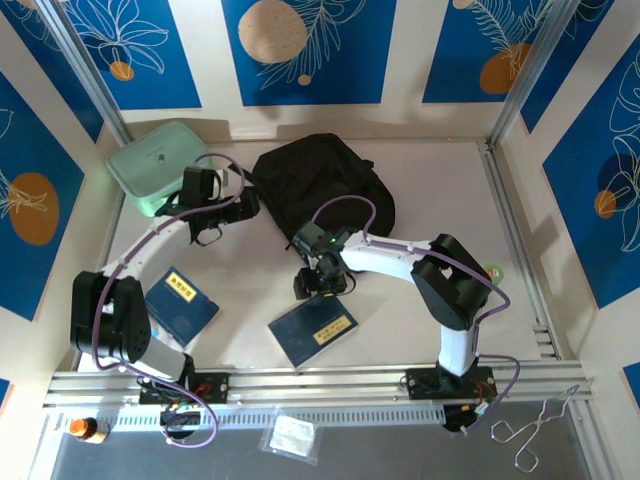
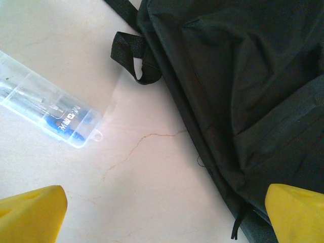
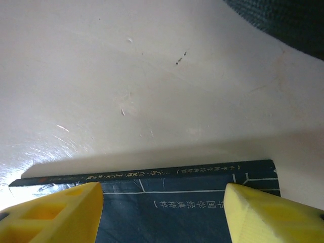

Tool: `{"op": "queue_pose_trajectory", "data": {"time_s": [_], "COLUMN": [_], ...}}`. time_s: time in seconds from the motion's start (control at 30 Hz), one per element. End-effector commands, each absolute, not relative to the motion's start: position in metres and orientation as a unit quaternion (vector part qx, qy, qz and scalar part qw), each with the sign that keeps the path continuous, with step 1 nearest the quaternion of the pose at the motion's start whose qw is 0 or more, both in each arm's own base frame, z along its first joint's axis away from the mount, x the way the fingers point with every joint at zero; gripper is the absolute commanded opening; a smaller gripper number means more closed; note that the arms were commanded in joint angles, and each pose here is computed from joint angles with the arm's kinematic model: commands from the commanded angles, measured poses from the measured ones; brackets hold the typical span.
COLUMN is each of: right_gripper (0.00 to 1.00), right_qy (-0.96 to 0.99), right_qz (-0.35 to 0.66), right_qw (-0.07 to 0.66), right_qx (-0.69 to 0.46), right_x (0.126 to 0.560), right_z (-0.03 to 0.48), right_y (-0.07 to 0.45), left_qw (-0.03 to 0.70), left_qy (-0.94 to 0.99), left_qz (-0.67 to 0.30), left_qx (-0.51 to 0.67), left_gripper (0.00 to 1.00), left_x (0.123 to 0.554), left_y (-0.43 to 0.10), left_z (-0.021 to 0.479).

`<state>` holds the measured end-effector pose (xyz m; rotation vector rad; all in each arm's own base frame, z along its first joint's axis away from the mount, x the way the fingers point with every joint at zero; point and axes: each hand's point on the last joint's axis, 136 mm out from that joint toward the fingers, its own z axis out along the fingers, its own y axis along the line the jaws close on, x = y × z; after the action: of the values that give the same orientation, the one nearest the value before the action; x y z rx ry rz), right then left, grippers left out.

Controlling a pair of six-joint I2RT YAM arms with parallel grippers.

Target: Pack the student bag

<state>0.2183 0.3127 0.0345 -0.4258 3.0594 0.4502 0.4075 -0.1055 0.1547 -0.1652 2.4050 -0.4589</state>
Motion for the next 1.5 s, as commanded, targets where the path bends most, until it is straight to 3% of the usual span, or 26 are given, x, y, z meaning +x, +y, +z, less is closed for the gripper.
{"op": "queue_pose_trajectory", "data": {"time_s": [0.0, 0.37, 0.73, 0.97, 1.23, 1.47], "right_gripper": [0.64, 0.64, 0.58, 0.58, 0.52, 0.47], "right_qy": [0.979, 0.963, 0.93, 0.933, 0.97, 0.976], "right_qz": [0.132, 0.132, 0.248, 0.254, 0.162, 0.132], "right_qw": [-0.008, 0.074, 0.112, 0.162, 0.118, 0.101], "right_qx": [-0.155, -0.221, -0.245, -0.197, -0.137, -0.142], "right_x": [0.212, 0.256, 0.292, 0.298, 0.266, 0.262], "right_z": [0.025, 0.024, 0.054, 0.116, 0.076, 0.053], "right_y": [0.313, 0.371, 0.466, 0.425, 0.344, 0.347], "left_qw": [0.35, 0.356, 0.346, 0.289, 0.177, 0.135], "left_qy": [0.918, 0.916, 0.918, 0.932, 0.953, 0.958], "left_qz": [-0.173, -0.149, -0.094, -0.165, -0.234, -0.248], "left_qx": [-0.072, -0.108, -0.169, -0.141, -0.073, -0.057], "left_gripper": [1.0, 1.0, 1.0, 0.98, 0.86, 0.8], "left_x": [0.408, 0.4, 0.362, 0.345, 0.303, 0.282], "left_y": [-0.097, -0.082, -0.04, -0.067, -0.115, -0.134], "left_z": [0.162, 0.166, 0.156, 0.142, 0.105, 0.075]}}
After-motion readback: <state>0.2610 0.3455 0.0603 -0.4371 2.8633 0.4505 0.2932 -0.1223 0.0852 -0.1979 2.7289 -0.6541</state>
